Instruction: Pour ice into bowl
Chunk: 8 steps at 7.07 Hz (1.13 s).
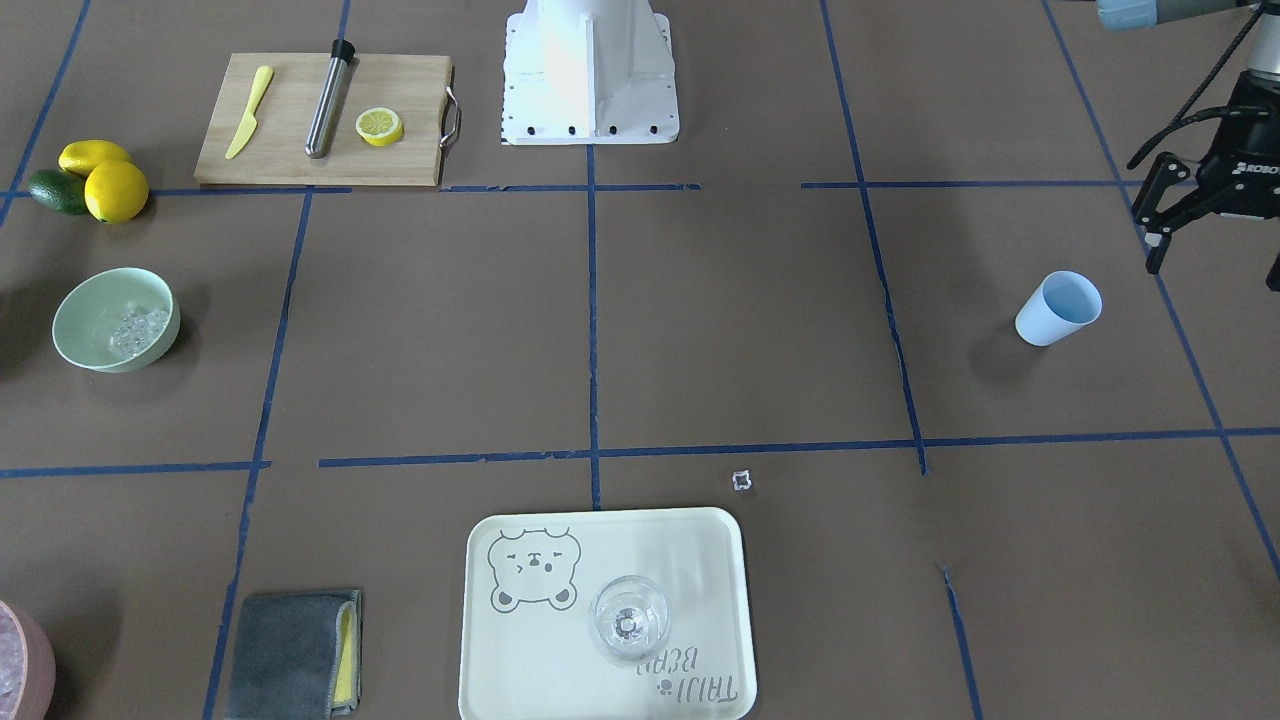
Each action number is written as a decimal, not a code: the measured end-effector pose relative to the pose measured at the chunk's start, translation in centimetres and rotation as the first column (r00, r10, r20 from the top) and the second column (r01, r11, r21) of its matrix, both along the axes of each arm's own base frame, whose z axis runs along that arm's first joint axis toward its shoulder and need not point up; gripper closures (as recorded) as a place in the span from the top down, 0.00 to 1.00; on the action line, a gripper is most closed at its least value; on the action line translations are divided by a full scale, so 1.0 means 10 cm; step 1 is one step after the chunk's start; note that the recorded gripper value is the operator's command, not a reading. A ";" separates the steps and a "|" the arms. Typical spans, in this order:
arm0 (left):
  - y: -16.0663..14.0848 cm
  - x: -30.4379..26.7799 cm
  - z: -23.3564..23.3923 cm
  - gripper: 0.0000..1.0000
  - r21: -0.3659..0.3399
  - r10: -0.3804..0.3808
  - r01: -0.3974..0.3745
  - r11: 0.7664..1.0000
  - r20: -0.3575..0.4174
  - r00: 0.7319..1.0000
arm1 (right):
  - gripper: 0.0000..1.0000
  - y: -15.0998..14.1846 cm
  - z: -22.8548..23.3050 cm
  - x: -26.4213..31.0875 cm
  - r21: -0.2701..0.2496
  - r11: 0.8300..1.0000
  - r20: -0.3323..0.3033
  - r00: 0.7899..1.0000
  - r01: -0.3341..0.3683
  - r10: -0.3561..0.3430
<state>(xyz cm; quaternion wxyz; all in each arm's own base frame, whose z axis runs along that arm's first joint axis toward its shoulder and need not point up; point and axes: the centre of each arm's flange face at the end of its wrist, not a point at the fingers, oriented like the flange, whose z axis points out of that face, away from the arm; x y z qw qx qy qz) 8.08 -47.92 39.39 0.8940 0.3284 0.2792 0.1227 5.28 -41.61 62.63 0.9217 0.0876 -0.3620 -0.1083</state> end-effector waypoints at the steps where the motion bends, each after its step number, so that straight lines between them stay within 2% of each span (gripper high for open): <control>1: -0.15 -0.20 -0.05 1.00 -0.061 0.054 -0.052 0.997 0.016 0.998 | 1.00 0.06 0.01 0.18 -0.021 1.000 0.038 0.999 -0.010 0.011; 2: -0.28 -0.42 0.01 1.00 -0.139 0.098 -0.096 0.986 0.008 0.995 | 1.00 0.11 0.02 0.29 -0.045 0.999 0.075 0.997 -0.027 0.030; 4: -0.42 -0.86 0.65 1.00 -0.271 0.173 -0.181 0.945 -0.054 0.984 | 1.00 0.14 0.20 0.36 -0.088 0.995 0.102 0.994 -0.040 0.049; 5: -0.36 -1.09 1.13 1.00 -0.340 0.168 -0.187 0.921 -0.084 0.982 | 1.00 0.10 0.37 0.37 -0.116 0.992 0.102 0.993 -0.041 0.053; 7: -0.03 -1.29 1.99 1.00 -0.468 0.143 -0.180 0.865 -0.113 0.983 | 1.00 0.01 0.46 0.37 -0.136 0.990 0.104 0.993 -0.046 0.060; 8: 0.05 -1.30 2.16 1.00 -0.498 0.133 -0.177 0.849 -0.122 0.984 | 1.00 -0.01 0.51 0.37 -0.148 0.988 0.107 0.992 -0.048 0.064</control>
